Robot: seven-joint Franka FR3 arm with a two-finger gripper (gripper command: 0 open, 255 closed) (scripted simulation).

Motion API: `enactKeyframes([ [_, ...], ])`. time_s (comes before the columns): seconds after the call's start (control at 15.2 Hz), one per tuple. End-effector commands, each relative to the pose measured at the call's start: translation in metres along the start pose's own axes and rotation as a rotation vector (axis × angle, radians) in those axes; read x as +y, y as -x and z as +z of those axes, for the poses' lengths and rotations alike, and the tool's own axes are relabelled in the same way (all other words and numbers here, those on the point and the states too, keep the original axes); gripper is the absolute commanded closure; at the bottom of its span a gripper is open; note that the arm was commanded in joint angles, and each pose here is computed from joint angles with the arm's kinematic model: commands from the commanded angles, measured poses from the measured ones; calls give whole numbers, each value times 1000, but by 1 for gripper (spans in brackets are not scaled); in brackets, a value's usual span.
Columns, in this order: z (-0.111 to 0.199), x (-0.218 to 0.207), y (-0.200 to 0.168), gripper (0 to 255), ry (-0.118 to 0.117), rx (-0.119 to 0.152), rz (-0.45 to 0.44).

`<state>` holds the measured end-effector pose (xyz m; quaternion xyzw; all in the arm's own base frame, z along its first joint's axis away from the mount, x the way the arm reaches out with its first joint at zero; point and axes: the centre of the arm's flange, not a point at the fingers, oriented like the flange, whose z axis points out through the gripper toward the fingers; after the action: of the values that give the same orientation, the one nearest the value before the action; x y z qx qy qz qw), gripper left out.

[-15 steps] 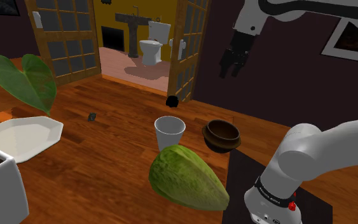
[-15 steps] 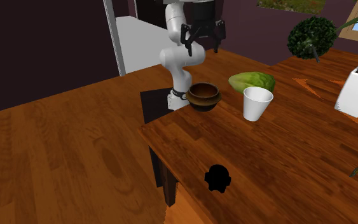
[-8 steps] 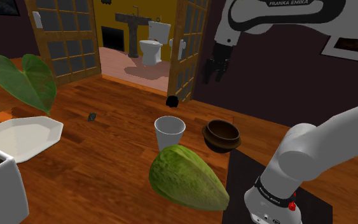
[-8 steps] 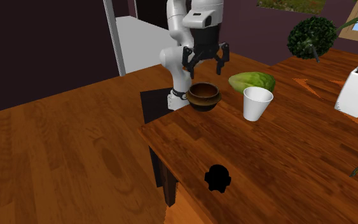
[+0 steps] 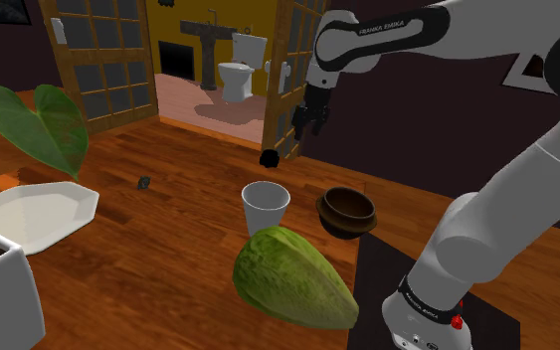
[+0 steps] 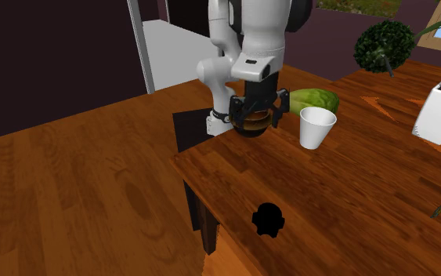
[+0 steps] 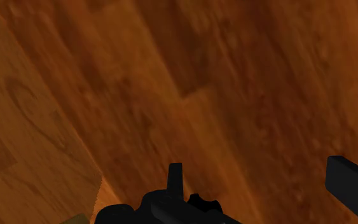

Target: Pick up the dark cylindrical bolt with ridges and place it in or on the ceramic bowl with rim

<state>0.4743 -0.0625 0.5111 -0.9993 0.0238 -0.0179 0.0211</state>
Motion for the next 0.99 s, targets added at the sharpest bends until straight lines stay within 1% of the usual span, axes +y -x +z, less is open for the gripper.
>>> enactKeyframes([
  [0.0,17,3,-22,0,3,-4,-8],
  [0.86,123,20,-160,0,20,-37,-56],
  [0.92,126,21,-163,0,20,-38,-57],
])
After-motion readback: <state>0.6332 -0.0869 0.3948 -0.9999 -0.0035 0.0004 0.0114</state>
